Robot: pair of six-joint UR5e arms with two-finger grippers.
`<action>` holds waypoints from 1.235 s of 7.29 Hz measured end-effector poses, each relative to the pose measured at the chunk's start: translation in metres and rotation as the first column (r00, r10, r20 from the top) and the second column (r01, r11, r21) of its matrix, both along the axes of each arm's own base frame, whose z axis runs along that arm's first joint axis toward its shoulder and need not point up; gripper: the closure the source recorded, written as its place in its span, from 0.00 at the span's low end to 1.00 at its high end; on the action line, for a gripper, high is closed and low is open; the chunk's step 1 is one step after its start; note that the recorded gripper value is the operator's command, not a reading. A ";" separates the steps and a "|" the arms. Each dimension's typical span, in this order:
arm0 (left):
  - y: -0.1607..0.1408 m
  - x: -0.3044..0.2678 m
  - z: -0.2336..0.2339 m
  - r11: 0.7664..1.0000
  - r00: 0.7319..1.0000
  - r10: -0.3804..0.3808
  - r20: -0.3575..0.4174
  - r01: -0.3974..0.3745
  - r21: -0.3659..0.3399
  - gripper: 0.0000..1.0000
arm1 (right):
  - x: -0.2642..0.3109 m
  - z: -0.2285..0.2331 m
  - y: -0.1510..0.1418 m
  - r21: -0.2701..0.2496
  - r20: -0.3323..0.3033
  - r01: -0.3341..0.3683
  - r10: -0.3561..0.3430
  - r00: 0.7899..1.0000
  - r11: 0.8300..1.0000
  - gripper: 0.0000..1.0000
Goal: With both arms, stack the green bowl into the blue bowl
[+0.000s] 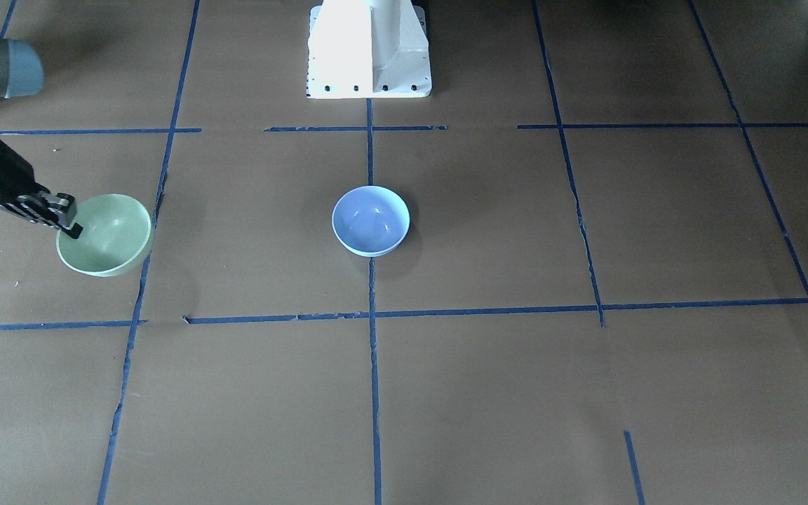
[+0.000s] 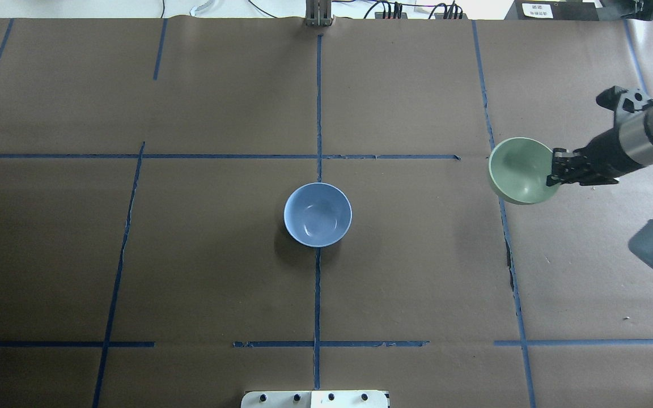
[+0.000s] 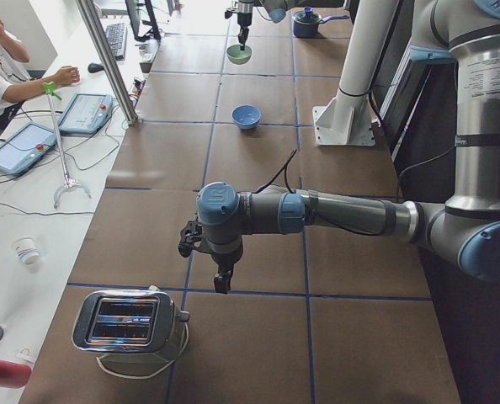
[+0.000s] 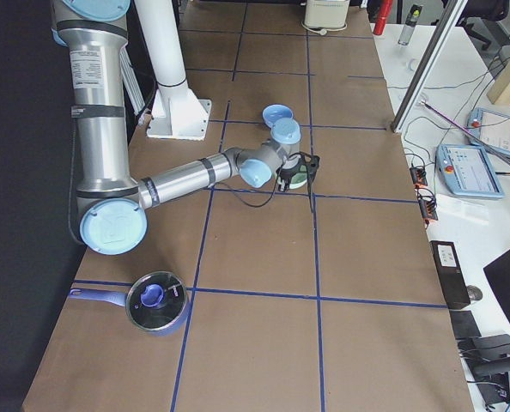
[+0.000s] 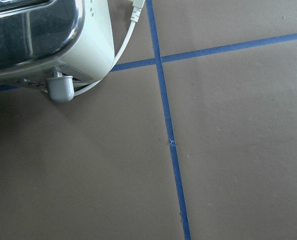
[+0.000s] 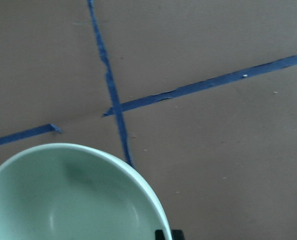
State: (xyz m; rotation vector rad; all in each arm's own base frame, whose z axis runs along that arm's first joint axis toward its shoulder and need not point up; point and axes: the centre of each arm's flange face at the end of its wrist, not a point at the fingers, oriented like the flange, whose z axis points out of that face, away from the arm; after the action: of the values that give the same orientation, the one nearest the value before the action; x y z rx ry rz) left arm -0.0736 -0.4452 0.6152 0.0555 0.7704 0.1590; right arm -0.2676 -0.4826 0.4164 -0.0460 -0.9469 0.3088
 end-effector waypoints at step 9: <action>-0.002 0.000 -0.007 1.000 1.000 -0.023 -0.001 0.023 -0.009 0.00 | -0.284 -0.213 0.074 -0.186 -0.065 -0.135 0.125 0.990 0.973 0.85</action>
State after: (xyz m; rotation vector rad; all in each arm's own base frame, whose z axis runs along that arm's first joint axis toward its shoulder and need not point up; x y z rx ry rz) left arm -0.0736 -0.4474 0.6080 0.0562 0.7710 0.1337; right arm -0.5517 -0.4088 0.2029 -0.1502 -0.8671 0.5188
